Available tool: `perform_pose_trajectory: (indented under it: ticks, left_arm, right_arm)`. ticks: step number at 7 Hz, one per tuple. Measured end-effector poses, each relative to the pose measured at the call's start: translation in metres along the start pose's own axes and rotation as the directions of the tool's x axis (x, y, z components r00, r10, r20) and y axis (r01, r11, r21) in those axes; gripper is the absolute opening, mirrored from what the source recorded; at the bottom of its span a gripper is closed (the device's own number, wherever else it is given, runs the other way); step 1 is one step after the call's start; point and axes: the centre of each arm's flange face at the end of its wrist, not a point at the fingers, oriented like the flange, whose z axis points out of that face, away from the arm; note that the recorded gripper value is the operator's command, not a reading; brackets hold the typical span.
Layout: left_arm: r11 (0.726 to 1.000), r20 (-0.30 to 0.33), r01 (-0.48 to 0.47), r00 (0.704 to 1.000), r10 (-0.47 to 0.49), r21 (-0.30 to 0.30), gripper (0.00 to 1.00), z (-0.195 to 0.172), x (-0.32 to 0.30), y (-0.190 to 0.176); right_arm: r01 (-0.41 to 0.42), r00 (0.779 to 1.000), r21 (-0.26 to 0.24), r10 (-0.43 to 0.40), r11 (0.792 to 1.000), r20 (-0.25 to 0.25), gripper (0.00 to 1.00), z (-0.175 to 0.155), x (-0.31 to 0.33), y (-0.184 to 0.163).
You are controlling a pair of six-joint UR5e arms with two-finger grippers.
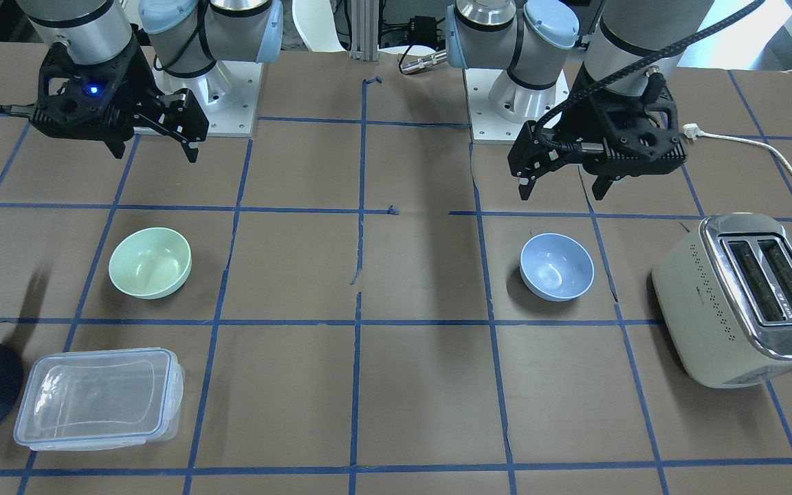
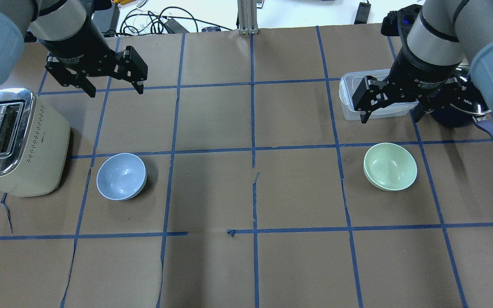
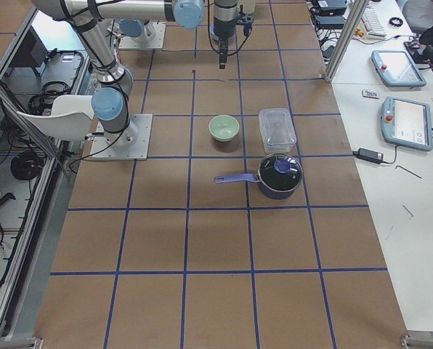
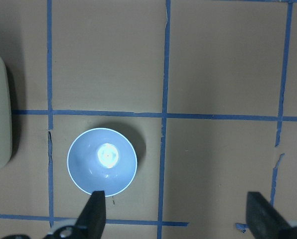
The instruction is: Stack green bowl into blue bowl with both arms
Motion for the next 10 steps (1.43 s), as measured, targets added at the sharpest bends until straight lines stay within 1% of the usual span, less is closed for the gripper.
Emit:
perform_pose_trajectory:
  ticks: [10]
  left_arm:
    - [1.0,0.002,0.0,1.0,0.0,-0.003,1.0,0.0018,-0.0009,0.0035]
  right_arm:
    - [0.007,1.0,-0.002,-0.007,1.0,0.0,1.0,0.0008,-0.0006,0.0003]
